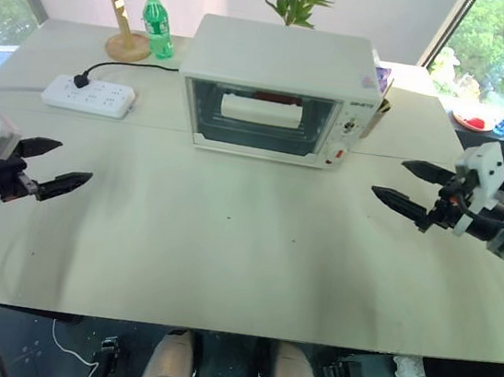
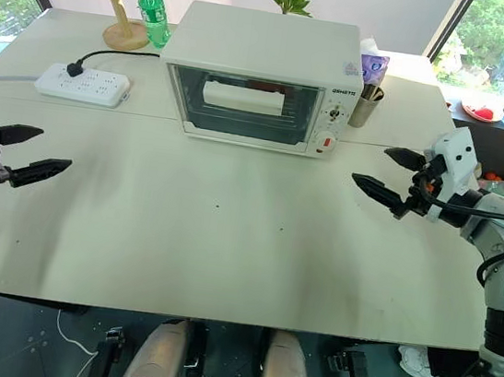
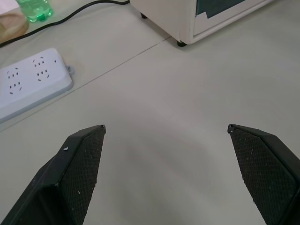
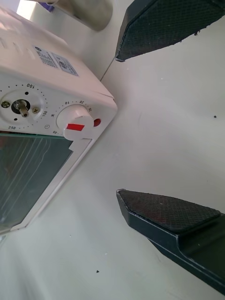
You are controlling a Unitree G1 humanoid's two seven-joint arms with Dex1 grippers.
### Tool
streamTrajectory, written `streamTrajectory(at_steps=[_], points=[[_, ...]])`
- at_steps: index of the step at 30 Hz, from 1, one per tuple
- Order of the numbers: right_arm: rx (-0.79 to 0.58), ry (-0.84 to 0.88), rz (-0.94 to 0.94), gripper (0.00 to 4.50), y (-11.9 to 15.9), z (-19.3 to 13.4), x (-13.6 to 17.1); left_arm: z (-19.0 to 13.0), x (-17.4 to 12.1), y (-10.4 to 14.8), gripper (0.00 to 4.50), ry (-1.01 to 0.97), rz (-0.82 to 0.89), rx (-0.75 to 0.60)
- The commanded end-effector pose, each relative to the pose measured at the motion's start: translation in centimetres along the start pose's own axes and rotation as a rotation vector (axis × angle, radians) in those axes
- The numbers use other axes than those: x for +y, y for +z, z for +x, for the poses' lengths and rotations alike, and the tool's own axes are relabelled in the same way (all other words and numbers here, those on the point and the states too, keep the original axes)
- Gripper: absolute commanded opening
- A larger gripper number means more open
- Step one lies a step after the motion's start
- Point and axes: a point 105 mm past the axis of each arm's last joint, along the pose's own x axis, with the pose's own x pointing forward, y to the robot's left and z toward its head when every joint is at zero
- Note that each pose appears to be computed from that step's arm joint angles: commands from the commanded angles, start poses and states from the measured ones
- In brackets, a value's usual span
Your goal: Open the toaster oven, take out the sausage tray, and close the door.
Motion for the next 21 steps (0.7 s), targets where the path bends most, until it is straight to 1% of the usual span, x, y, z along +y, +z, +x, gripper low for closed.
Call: streamTrajectory(at_steps=[1,11,15,19,21], points=[[-0.032,-0.006,-0.062,4.50,1.7,-0.5,0.1,-0.6,0.4,1.7,4.43,0.019,0.058,-0.032],[-0.043,-0.011,-0.044,4.50,2.0,-0.5,0.5,-0.1,0.3,2.1,4.43,-0.004,0.004,-0.057],[-0.082,-0.008,-0.028,4.50,2.8,0.1,0.9,0.5,-0.7,3.9,4.43,-0.064,0.002,-0.111],[-0.115,0.064,0.000,4.50,3.9,1.5,2.3,2.0,-2.8,6.4,4.43,-0.191,0.000,-0.172],[-0.145,0.102,0.005,4.50,4.5,2.5,3.2,2.9,-3.7,6.9,4.43,-0.246,0.037,-0.170]])
